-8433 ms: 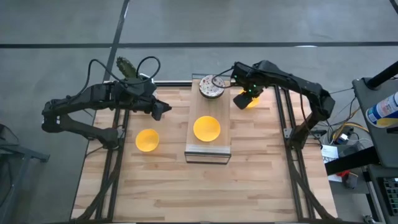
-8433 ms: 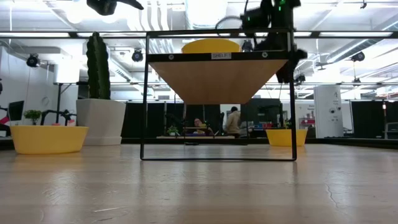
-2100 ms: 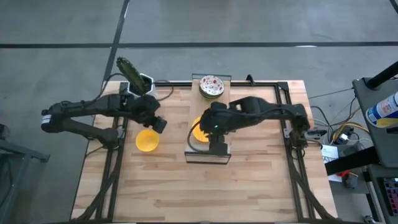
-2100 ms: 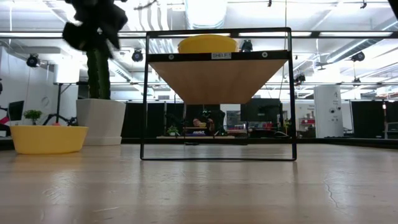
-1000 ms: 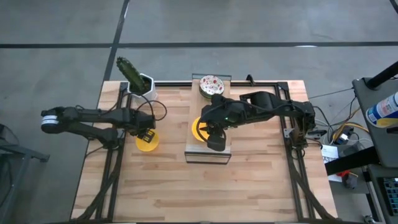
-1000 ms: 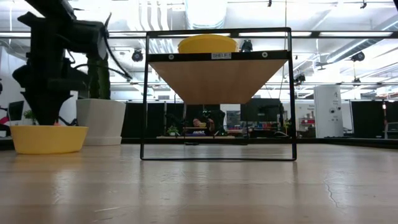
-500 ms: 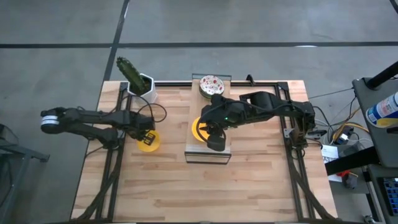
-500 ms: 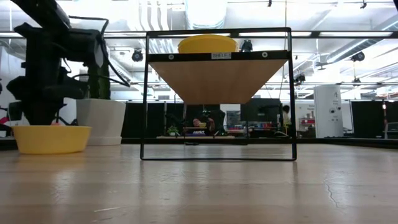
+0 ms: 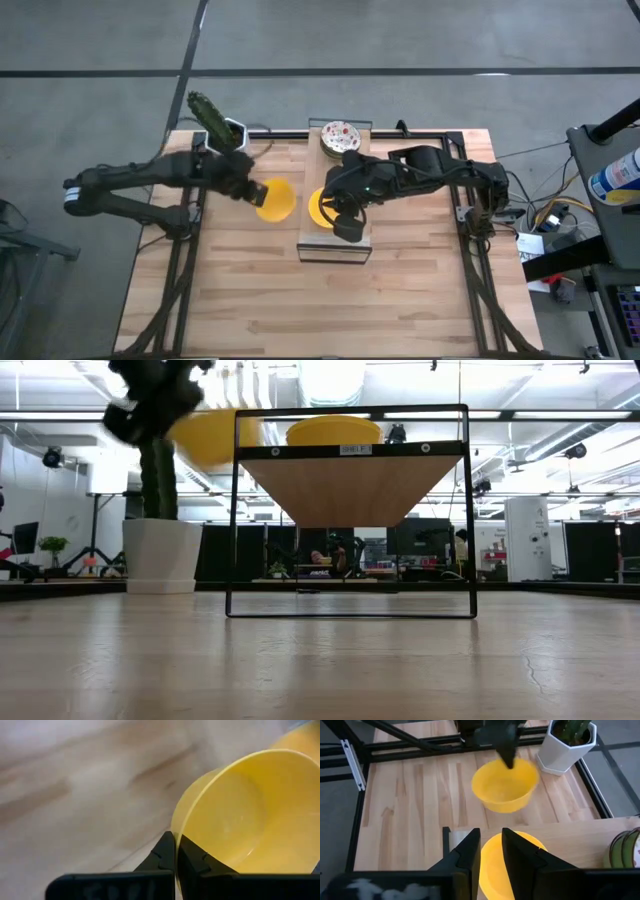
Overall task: Pick & Place Mini bowls
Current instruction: Stack the yellow bowl on top of the other yellow bowls on the shelf
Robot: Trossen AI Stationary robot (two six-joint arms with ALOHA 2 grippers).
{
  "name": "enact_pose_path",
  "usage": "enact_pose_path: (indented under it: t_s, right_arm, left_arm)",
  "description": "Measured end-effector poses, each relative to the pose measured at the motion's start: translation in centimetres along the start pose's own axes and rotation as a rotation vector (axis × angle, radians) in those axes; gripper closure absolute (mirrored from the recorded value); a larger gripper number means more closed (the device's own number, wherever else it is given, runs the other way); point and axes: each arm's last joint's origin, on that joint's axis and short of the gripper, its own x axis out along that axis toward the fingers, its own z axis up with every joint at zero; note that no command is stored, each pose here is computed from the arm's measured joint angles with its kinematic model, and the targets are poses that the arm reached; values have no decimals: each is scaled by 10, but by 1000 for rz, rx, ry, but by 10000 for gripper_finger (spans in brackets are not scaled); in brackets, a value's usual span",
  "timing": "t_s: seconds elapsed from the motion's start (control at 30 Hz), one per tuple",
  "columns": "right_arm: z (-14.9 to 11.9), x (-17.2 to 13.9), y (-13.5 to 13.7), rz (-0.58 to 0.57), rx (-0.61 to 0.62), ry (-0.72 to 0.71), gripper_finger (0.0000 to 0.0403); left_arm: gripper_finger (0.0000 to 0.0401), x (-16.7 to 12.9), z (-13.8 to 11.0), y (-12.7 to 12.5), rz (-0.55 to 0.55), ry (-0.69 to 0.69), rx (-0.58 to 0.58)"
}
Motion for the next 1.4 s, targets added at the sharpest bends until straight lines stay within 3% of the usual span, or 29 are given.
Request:
enact_pose_path:
  t_s: [0.13,0.4,0.77,0.9,1.03,1.4]
  right_arm:
    - [0,-6,-1,2,6,-12,340]
    - [0,-34,-7,-10,70,-72,355]
    - [-4,-96,-26,-163,118,-237,360]
    - [-7,-110,-30,-172,133,-270,360]
    - [-8,-114,-31,-168,150,-278,360]
    - [-8,-94,-26,-183,133,-207,360]
  left_arm:
    - [401,-34,21,-24,-170,-131,10]
    - [401,-84,45,-50,-362,-292,31]
    - [401,-93,63,-77,-548,-340,65]
    - [401,-80,67,-83,-533,-300,69]
    - [401,-51,68,-88,-437,-202,51]
    - [401,-2,82,-111,-214,1,121]
